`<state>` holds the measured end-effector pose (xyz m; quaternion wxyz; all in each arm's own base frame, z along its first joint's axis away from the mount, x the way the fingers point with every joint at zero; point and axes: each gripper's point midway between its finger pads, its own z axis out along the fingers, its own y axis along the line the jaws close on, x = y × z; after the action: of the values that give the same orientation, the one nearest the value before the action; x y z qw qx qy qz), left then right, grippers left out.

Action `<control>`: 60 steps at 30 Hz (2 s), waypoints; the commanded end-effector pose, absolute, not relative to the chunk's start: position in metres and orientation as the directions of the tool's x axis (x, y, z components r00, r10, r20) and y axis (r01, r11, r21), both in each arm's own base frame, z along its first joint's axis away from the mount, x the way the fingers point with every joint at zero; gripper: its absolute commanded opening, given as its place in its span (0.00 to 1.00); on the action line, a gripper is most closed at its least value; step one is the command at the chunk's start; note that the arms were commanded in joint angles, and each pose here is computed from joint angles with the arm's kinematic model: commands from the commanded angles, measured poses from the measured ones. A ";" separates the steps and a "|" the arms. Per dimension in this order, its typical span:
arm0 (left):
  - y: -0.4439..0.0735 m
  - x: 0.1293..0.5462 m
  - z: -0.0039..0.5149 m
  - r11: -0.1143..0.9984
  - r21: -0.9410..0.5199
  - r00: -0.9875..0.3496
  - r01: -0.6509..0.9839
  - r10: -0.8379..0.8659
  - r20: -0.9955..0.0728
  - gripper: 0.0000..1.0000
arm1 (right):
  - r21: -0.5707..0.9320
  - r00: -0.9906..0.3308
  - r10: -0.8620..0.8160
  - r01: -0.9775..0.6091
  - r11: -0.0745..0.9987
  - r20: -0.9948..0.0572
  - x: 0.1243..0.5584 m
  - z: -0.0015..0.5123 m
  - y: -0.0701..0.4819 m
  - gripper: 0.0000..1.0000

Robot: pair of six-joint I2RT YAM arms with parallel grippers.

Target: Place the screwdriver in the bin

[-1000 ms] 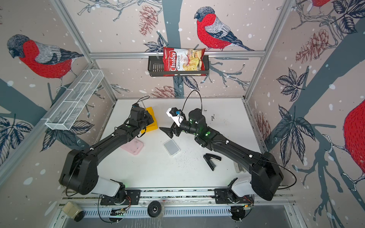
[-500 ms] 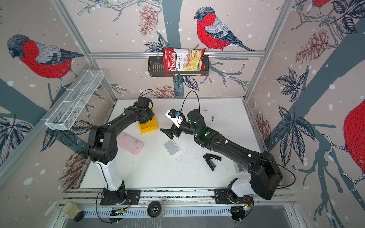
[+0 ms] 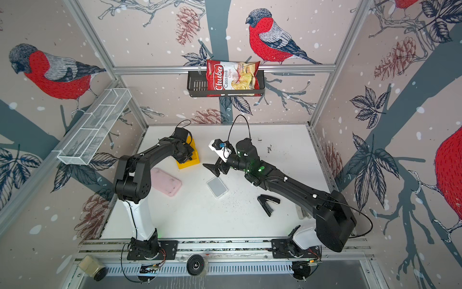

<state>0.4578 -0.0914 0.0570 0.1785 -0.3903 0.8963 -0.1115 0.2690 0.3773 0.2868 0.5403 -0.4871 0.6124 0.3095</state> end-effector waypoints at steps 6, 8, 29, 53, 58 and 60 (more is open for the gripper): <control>-0.097 0.466 0.052 0.643 -0.376 -0.616 -0.667 -0.760 -0.208 0.00 | -0.174 0.078 -0.280 -0.926 0.335 -0.957 0.269 0.287 0.377 1.00; -0.097 0.466 0.050 0.643 -0.373 -0.616 -0.669 -0.760 -0.205 0.00 | -0.182 0.085 -0.286 -0.925 0.333 -0.955 0.269 0.286 0.377 1.00; -0.094 0.460 0.095 0.645 -0.413 -0.599 -0.643 -0.759 -0.253 0.51 | -0.226 0.111 -0.322 -0.911 0.346 -0.940 0.271 0.285 0.373 1.00; -0.083 0.426 0.233 0.882 -0.405 -0.454 -0.238 -0.470 -0.757 0.99 | -0.158 0.035 -0.208 -0.773 0.615 -0.978 0.320 0.310 0.270 1.00; -0.065 0.404 0.244 0.925 -0.340 -0.317 -0.170 -0.378 -0.870 0.99 | -0.096 -0.010 -0.143 -0.691 0.717 -0.990 0.336 0.303 0.226 1.00; -0.060 0.393 0.248 0.938 -0.316 -0.257 -0.142 -0.343 -0.904 0.99 | -0.076 -0.024 -0.118 -0.633 0.770 -0.993 0.344 0.299 0.203 1.00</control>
<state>0.3881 -0.0672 0.2125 0.5020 -0.1848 0.8387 -0.1018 0.3370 0.2211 0.2864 0.6151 -0.3205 0.6923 0.1991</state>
